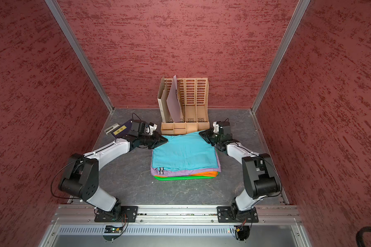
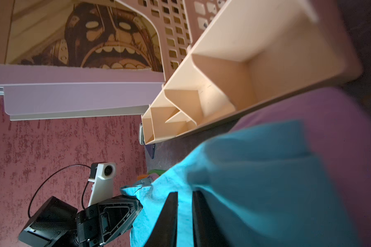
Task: Put the folded long pants in the basket
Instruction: Adjust the long pant in the basket.
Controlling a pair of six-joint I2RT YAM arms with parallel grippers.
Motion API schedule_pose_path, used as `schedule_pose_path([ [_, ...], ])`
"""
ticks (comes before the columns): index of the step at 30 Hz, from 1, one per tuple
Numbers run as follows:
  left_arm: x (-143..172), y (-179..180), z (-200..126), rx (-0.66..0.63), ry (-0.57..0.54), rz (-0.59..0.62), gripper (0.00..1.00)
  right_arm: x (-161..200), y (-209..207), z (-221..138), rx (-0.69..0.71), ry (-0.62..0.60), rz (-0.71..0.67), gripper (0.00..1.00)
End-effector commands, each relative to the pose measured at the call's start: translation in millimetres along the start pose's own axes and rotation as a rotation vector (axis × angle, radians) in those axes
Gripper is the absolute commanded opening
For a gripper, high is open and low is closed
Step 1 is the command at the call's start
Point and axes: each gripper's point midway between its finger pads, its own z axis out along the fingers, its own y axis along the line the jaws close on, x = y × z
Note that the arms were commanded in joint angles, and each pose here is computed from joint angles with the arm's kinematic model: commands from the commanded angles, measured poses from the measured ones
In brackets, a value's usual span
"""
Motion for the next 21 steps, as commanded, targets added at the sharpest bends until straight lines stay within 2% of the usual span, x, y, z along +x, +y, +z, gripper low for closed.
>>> schedule_pose_path([
  [1, -7.8, 29.8, -23.5, -0.083, -0.082, -0.052, 0.17, -9.9, -13.2, -19.5, 0.076, -0.051, -0.038, 0.19],
  [4, -10.2, 27.4, -49.0, -0.09, -0.116, -0.052, 0.19, -16.1, -5.1, -34.1, 0.074, -0.072, -0.059, 0.19],
  [7, -4.1, 0.9, -70.5, -0.045, -0.126, 0.013, 0.21, -5.0, 28.7, -45.2, -0.005, -0.052, -0.1, 0.2],
  [10, 21.9, -32.8, -82.6, 0.001, -0.078, 0.096, 0.24, 21.5, 50.8, -53.4, 0.003, 0.014, -0.153, 0.24],
  [14, 83.5, -59.3, -83.7, 0.034, 0.046, 0.192, 0.24, 70.7, 56.8, -66.1, 0.058, 0.143, -0.212, 0.28],
  [18, 134.8, -49.2, -76.3, 0.06, 0.143, 0.204, 0.24, 123.0, 33.6, -70.8, 0.052, 0.271, -0.172, 0.28],
  [21, 150.6, -12.7, -66.7, -0.003, 0.161, 0.147, 0.23, 147.8, -1.2, -77.2, 0.113, 0.32, -0.164, 0.28],
])
